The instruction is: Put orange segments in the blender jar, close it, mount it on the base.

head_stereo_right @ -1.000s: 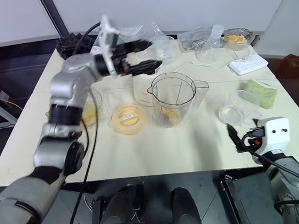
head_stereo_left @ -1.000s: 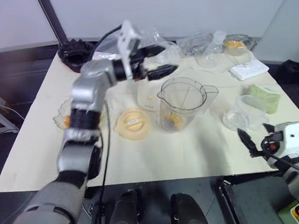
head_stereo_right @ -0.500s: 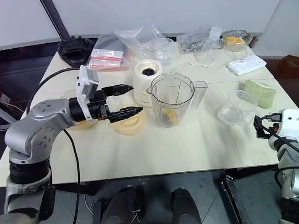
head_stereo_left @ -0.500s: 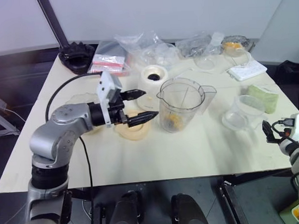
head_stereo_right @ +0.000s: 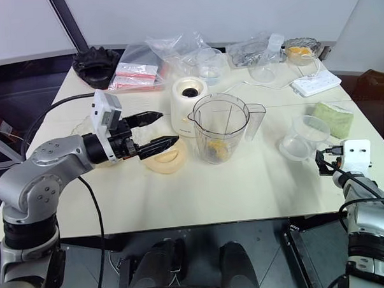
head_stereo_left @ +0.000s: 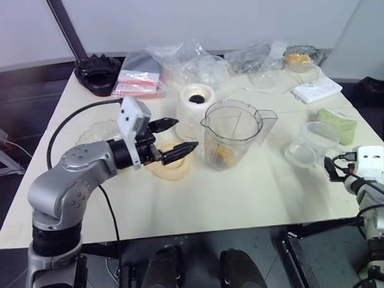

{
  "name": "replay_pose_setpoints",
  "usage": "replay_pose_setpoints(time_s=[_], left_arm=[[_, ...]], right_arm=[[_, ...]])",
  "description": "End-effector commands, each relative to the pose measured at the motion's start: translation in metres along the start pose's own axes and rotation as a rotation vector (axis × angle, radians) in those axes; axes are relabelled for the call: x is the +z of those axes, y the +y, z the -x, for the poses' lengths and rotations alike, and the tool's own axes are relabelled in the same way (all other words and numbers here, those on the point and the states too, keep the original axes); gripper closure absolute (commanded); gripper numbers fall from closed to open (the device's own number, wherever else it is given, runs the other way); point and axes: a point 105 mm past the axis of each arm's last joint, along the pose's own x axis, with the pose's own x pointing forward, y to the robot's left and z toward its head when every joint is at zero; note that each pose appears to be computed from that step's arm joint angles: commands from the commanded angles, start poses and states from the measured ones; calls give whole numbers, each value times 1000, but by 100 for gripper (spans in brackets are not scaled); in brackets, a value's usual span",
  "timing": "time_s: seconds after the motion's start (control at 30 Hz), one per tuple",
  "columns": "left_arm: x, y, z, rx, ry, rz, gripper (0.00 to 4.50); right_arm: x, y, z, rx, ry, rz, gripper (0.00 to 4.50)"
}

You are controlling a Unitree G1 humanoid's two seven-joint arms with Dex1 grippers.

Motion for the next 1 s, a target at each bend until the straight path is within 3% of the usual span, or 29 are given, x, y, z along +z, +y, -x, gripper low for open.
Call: replay_pose_setpoints(time_s=[0.03, 0.33, 0.43, 0.67, 0.83, 1.0], left_arm=[[10, -5, 4, -5, -21, -32, 4], [11, -4, 5, 1, -10, -20, 4], [10, -3, 7, 11, -3, -20, 0], [10, -3, 11, 22, 5, -19, 0], [10, -2, 13, 23, 11, -21, 0], [12, 3, 16, 28, 20, -33, 0]], right_arm=[[10, -10, -11, -64, -48, 24, 13], [4, -5, -37, -101, -40, 20, 13], [8, -5, -40, -115, -52, 17, 93], [12, 3, -44, -96, -68, 26, 447], [17, 8, -45, -77, -87, 42, 447], [56, 7, -48, -51, -199, 84, 447]])
